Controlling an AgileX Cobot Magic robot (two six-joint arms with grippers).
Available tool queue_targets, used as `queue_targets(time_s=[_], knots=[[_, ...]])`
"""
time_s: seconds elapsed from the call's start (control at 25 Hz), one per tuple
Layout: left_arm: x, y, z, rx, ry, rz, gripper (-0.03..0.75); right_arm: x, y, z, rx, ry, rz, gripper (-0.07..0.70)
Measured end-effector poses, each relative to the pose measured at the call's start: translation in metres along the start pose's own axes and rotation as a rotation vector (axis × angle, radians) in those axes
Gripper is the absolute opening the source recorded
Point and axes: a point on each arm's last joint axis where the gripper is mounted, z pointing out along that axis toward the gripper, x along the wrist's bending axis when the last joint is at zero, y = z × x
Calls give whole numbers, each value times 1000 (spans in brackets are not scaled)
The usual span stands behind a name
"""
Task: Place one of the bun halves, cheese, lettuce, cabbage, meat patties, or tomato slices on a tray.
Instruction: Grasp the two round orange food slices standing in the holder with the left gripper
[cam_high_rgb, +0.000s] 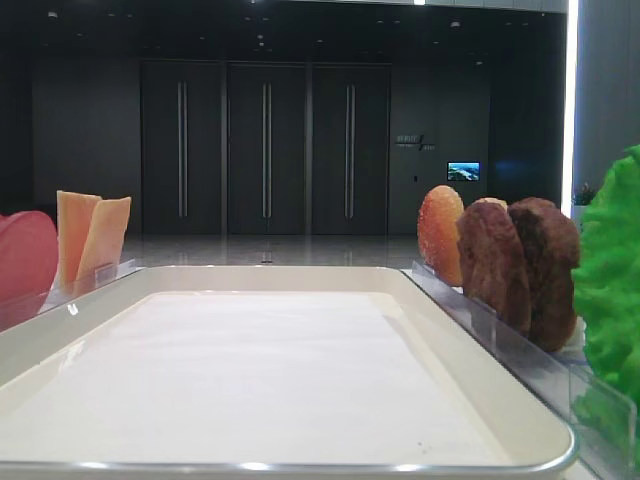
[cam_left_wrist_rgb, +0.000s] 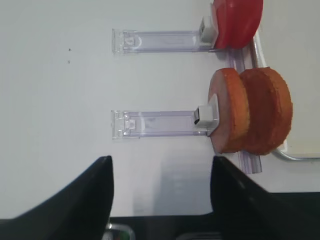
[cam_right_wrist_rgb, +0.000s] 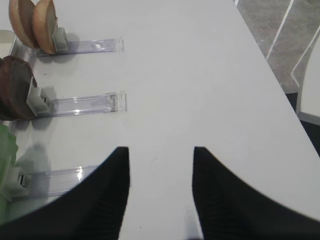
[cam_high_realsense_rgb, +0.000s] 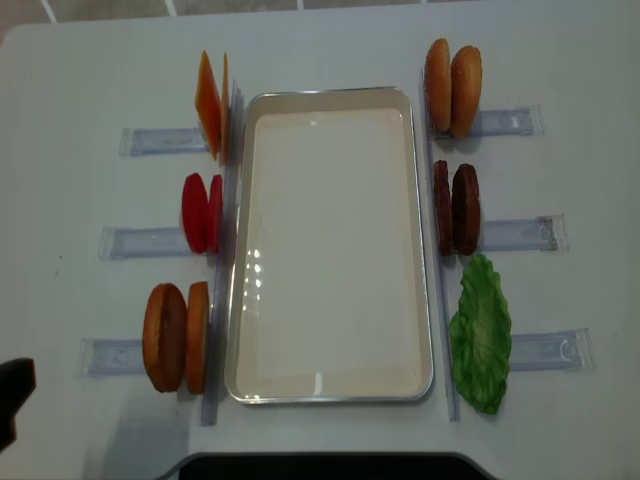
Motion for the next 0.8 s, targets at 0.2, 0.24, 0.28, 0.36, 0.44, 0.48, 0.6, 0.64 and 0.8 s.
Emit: queue_targets(time_s=[0.2,0.24,0.28,0.36,0.44,0.48,0.6,0.64,0.8], knots=[[-6,49,26,210,38,2,454,0,0,0,0,0,0,290],[-8,57,35,251,43,5,445,0,0,0,0,0,0,290],[-9,64,42,282,47,8,435,0,0,0,0,0,0,290],[-12,78,59,337,52,16,428,0,0,0,0,0,0,290],[-14,88,76,371,54,29,424,0,0,0,0,0,0,290],[-15,91,83,391,55,33,424,0,0,0,0,0,0,290],[-17,96,101,432,57,40,423,0,0,0,0,0,0,290],[-18,97,104,440,58,41,423,0,0,0,0,0,0,290],[-19,98,109,440,51,38,423,0,0,0,0,0,0,290]])
